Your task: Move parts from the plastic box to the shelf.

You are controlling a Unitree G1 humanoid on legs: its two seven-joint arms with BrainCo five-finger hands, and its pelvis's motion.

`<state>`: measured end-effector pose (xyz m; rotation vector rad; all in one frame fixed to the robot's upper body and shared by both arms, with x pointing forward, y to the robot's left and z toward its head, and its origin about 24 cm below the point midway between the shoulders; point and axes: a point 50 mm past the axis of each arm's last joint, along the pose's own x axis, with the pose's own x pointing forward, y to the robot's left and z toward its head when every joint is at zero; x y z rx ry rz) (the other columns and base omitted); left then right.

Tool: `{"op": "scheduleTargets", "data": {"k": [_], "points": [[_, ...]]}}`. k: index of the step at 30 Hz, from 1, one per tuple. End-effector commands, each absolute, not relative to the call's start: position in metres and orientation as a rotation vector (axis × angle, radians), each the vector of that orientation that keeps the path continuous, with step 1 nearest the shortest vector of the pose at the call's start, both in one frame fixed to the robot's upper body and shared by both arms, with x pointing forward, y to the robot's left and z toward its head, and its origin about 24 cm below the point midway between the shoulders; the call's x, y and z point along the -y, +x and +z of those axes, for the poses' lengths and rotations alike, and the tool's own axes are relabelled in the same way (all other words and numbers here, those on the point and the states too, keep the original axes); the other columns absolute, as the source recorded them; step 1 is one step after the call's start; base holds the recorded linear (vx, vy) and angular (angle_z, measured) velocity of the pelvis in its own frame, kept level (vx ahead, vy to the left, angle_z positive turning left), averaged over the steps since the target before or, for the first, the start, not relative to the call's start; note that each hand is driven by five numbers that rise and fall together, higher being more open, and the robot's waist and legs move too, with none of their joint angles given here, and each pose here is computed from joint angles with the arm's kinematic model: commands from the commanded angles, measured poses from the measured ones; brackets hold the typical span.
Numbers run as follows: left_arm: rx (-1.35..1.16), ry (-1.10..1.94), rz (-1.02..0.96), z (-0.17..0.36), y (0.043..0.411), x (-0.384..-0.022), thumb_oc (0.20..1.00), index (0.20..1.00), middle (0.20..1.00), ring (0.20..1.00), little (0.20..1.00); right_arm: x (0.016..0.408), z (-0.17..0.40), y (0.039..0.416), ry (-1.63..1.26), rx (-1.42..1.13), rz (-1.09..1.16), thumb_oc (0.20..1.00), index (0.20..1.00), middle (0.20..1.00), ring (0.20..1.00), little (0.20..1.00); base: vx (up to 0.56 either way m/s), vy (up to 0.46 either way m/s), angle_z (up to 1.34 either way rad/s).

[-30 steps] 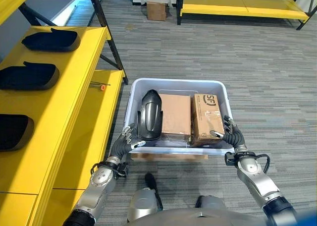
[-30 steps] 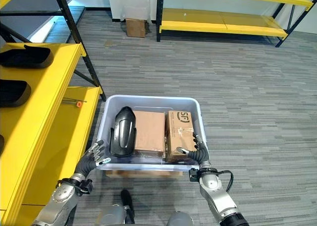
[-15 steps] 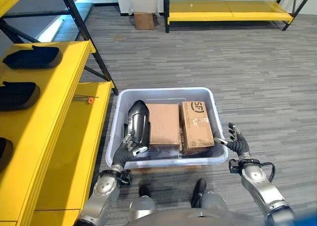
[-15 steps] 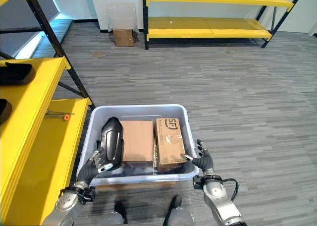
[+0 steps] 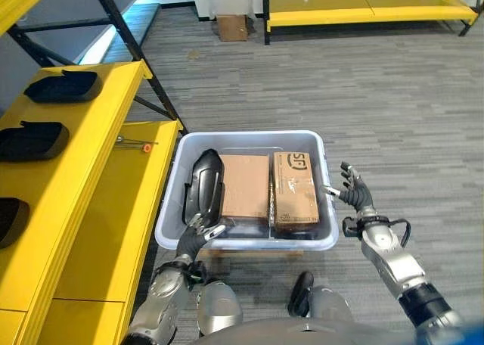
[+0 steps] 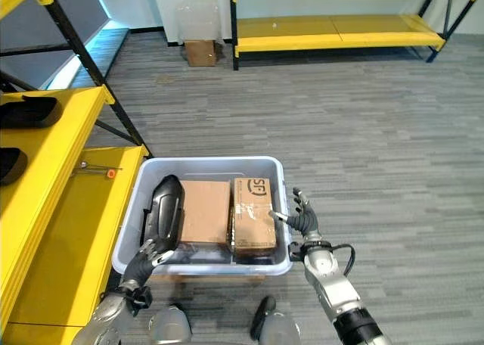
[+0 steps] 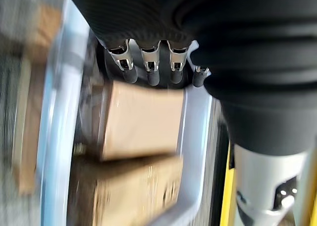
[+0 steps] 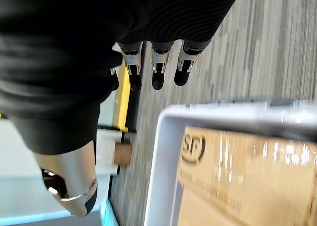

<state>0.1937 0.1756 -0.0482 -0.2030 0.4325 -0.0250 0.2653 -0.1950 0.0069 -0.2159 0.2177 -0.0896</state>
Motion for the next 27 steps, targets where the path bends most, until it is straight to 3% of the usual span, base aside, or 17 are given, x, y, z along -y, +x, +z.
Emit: {"op": "scheduleTargets", "data": {"k": [1, 7, 16, 27], "points": [[-0.299, -0.163, -0.009, -0.022, 0.203, -0.193, 1.0, 1.0, 1.0, 1.0, 1.0, 0.195, 0.009, 0.249, -0.171, -0.181, -0.089, 1.0, 1.0, 1.0, 1.0, 1.0, 0.07, 0.376, -0.46], [-0.271, -0.131, 0.007, -0.018, 0.197, -0.198, 1.0, 1.0, 1.0, 1.0, 1.0, 0.19, 0.008, 0.247, -0.155, -0.175, -0.082, 1.0, 1.0, 1.0, 1.0, 1.0, 0.01, 0.192, 0.25], [-0.12, -0.125, -0.001, 0.01, 0.216, -0.196, 1.0, 1.0, 1.0, 1.0, 1.0, 0.175, 0.054, 0.28, -0.158, 0.053, -0.05, 1.0, 1.0, 1.0, 1.0, 1.0, -0.17, 0.056, 0.26], [0.068, -0.139, -0.076, 0.052, 0.248, -0.172, 1.0, 1.0, 1.0, 1.0, 1.0, 0.14, 0.131, 0.336, -0.641, 0.394, 0.044, 1.0, 1.0, 1.0, 1.0, 1.0, -0.15, 0.022, 0.16]]}}
